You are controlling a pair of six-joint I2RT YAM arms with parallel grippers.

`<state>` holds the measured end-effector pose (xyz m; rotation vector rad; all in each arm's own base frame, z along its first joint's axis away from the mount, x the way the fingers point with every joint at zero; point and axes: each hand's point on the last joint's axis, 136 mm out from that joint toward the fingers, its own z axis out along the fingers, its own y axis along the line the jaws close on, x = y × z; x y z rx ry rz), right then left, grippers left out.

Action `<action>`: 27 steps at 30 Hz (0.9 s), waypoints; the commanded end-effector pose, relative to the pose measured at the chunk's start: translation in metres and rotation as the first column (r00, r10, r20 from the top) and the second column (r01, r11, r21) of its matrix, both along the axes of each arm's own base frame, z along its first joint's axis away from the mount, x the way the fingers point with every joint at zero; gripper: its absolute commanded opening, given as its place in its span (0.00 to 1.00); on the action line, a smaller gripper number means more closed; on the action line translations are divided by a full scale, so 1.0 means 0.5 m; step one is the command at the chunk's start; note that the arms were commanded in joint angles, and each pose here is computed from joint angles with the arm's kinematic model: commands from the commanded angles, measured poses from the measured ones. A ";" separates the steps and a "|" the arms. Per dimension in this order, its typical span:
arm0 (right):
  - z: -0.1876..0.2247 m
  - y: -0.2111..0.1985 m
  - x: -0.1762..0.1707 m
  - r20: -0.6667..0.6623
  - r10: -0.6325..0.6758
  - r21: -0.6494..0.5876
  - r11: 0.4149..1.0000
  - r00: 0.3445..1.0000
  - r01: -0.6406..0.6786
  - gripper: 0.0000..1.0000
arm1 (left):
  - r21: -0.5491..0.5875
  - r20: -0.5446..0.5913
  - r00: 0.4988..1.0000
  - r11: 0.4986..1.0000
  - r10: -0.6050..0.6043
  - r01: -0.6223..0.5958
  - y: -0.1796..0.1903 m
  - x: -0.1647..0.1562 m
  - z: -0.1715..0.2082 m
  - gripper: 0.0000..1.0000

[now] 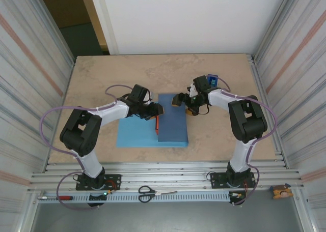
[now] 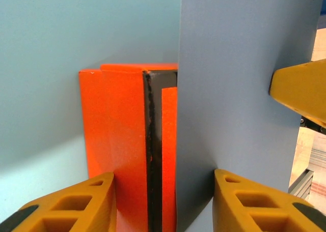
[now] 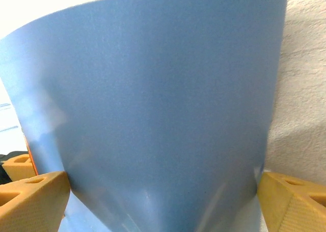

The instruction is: Wrap the gift box in paper

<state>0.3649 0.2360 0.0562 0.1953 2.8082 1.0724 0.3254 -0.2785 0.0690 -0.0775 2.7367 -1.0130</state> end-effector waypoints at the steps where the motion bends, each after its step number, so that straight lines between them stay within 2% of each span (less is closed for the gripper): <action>1: 0.020 0.015 -0.012 0.002 0.034 0.020 0.999 0.999 -0.034 0.94 | 0.178 -0.137 0.990 0.984 0.022 0.003 0.056 -0.065 -0.111 0.45; 4: 0.003 0.021 -0.025 -0.025 0.046 0.034 0.998 0.999 -0.045 0.94 | 0.177 -0.136 0.990 0.984 0.023 0.001 0.056 -0.064 -0.110 0.45; 9: -0.066 -0.034 -0.043 -0.080 -0.002 -0.136 0.991 0.997 -0.009 0.92 | 0.175 -0.135 0.991 0.985 0.023 0.001 0.056 -0.064 -0.109 0.45; 14: -0.127 -0.071 -0.085 -0.137 -0.033 -0.212 0.977 0.990 0.003 0.90 | 0.148 -0.122 0.992 0.989 0.011 0.007 0.049 -0.056 -0.086 0.46; 22: -0.141 -0.085 -0.099 -0.140 -0.042 -0.249 0.968 0.989 0.005 0.89 | 0.064 -0.030 0.999 0.997 -0.045 0.047 0.028 -0.020 0.023 0.62; 24: -0.141 -0.083 -0.099 -0.140 -0.040 -0.249 0.969 0.989 0.004 0.89 | 0.065 -0.002 0.999 0.997 -0.041 0.041 0.036 -0.017 0.046 0.68; 27: -0.139 -0.079 -0.097 -0.136 -0.036 -0.250 0.968 0.990 0.001 0.89 | 0.079 0.017 1.000 0.997 -0.013 0.012 0.065 -0.015 0.059 0.71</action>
